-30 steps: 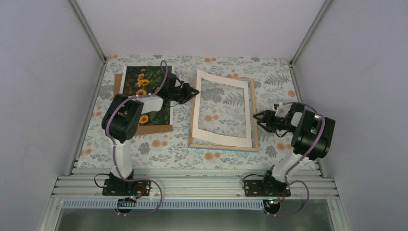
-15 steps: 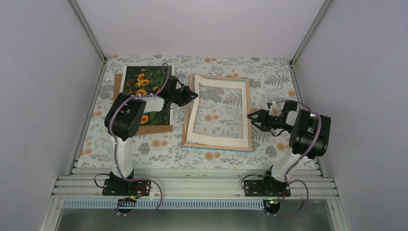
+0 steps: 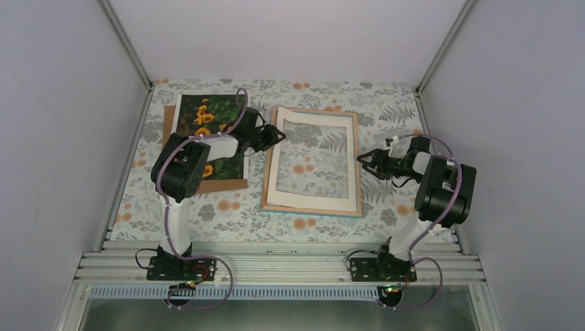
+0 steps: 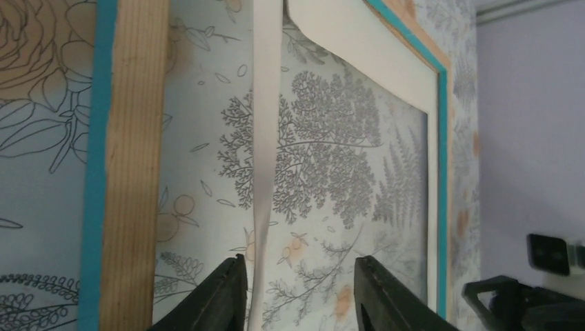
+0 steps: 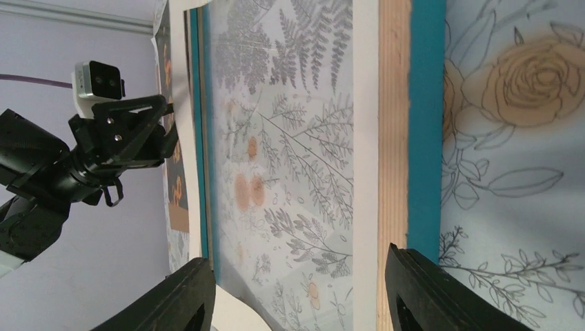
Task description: Put the photo into the frame
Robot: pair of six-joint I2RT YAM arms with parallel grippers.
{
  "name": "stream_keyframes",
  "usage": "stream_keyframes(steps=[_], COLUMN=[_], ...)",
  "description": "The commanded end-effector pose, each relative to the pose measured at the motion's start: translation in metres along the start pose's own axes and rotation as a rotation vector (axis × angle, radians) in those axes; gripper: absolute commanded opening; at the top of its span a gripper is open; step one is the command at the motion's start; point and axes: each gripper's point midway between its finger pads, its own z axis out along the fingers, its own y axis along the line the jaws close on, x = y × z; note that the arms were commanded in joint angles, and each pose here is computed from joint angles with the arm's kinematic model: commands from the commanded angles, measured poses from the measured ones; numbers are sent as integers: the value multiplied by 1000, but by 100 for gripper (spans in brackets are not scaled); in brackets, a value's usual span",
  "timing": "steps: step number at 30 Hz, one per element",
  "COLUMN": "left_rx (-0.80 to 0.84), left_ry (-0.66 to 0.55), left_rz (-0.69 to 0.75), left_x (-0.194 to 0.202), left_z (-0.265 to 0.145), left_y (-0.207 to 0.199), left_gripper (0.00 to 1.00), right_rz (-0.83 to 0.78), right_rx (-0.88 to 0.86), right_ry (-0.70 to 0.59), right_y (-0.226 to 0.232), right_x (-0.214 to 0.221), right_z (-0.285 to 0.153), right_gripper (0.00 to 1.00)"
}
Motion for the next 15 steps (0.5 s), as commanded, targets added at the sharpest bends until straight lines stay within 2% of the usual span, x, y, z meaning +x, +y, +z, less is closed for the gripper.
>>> stream_keyframes(steps=[1, 5, 6, 10, 15], left_rx=[-49, -108, -124, -177, -238], left_ry=[-37, -74, -80, -123, -147], left_rz=[91, 175, 200, 292, 431], left_x=[-6, -5, -4, -12, -20], left_z=[-7, -13, -14, -24, -43], left_y=[-19, -30, -34, -46, -52], left_gripper=[53, 95, 100, 100, 100], right_rz=[-105, -167, -190, -281, -392], right_rx=[-27, -14, -9, -1, 11], right_ry=[-18, -46, -56, -87, -104], right_y=[25, 37, 41, 56, 76], right_x=[-14, -22, -24, -32, -48], right_z=[-10, -17, -20, -28, -40], right_gripper=[62, 62, 62, 65, 73])
